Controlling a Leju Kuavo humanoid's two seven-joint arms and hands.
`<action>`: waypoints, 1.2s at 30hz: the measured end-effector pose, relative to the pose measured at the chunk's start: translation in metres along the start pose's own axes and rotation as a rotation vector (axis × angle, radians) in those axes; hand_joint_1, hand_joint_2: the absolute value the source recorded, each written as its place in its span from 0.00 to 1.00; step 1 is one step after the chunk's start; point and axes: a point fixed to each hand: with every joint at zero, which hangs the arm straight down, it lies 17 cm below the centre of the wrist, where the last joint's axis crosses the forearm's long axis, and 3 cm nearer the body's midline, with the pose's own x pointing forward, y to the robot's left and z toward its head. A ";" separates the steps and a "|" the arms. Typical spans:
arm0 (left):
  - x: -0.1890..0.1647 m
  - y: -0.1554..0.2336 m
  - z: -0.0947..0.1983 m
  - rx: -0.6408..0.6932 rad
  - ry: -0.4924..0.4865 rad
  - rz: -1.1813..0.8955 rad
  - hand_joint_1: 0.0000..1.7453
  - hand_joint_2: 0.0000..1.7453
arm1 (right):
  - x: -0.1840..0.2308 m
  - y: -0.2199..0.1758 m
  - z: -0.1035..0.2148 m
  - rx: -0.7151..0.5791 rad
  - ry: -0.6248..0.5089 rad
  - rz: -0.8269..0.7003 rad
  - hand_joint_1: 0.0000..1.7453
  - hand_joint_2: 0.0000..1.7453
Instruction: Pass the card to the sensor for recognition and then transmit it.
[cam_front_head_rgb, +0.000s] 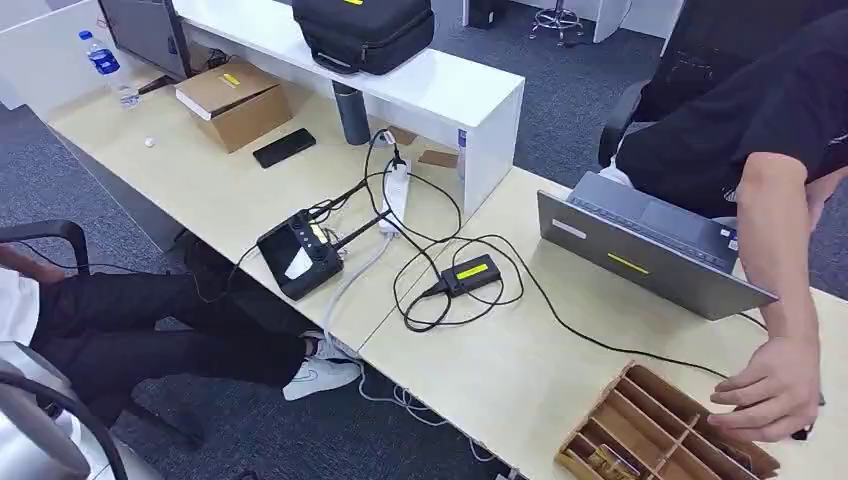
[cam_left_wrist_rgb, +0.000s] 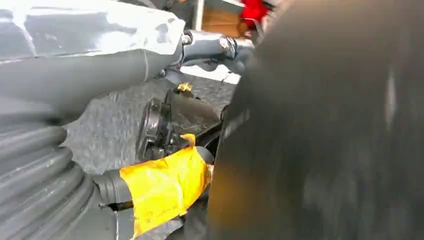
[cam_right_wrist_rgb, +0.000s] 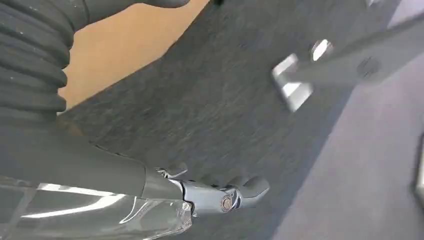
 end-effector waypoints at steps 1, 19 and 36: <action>0.000 0.001 0.002 -0.025 -0.024 -0.051 0.00 1.00 | -0.015 -0.009 0.004 -0.016 0.034 0.012 0.00 1.00; -0.090 0.191 0.012 -0.713 0.103 -1.134 0.00 1.00 | -0.239 -0.030 0.136 0.167 0.664 0.617 0.00 1.00; -0.151 0.018 0.096 -0.275 0.684 0.009 0.00 1.00 | -0.292 -0.059 0.208 0.314 0.918 0.723 0.00 1.00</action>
